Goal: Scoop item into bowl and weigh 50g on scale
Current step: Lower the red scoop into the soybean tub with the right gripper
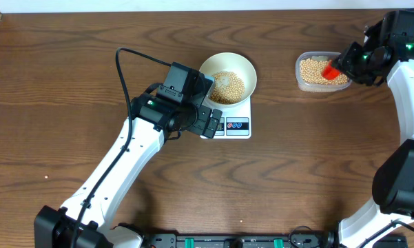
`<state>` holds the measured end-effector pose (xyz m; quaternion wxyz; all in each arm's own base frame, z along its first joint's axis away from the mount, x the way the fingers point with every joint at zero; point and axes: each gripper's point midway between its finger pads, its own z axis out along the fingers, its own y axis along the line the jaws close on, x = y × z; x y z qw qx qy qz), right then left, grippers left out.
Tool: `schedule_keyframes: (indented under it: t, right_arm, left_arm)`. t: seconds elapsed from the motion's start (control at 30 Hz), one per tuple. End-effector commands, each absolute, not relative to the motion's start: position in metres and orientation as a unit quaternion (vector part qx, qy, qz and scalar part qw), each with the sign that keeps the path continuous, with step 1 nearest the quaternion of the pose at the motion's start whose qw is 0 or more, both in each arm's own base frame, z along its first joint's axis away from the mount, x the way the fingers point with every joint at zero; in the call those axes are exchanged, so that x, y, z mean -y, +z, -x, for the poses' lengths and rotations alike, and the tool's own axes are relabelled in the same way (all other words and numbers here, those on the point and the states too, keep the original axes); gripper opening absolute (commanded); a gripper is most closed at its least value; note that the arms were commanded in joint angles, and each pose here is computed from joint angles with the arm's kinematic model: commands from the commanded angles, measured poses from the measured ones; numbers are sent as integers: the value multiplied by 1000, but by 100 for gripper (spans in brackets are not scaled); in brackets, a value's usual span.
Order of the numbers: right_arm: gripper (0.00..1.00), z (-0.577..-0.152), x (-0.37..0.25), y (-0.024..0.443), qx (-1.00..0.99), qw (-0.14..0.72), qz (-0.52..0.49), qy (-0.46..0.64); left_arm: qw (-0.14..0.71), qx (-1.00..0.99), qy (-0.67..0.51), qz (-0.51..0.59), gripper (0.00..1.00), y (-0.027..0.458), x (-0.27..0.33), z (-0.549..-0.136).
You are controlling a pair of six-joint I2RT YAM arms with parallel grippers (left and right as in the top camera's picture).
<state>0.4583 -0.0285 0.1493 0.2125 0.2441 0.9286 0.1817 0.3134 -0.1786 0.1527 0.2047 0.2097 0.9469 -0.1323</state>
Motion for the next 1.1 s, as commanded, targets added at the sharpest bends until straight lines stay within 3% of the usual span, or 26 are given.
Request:
schedule_keyframes:
  t: [0.0, 0.3, 0.77, 1.07]
  right_arm:
    - [43, -457, 29, 145, -929, 206, -247, 184]
    - [52, -450, 28, 141, -932, 190, -249, 182]
    - [68, -406, 32, 123, -958, 108, -231, 133]
    - [70, -404, 44, 124, -963, 114, -223, 105]
  left_arm:
    - [197, -950, -125, -209, 96, 146, 176, -313]
    - [197, -950, -125, -209, 97, 146, 176, -313]
    - [197, -950, -125, -209, 96, 146, 176, -313]
    - [197, -950, -125, -209, 96, 146, 176, -313]
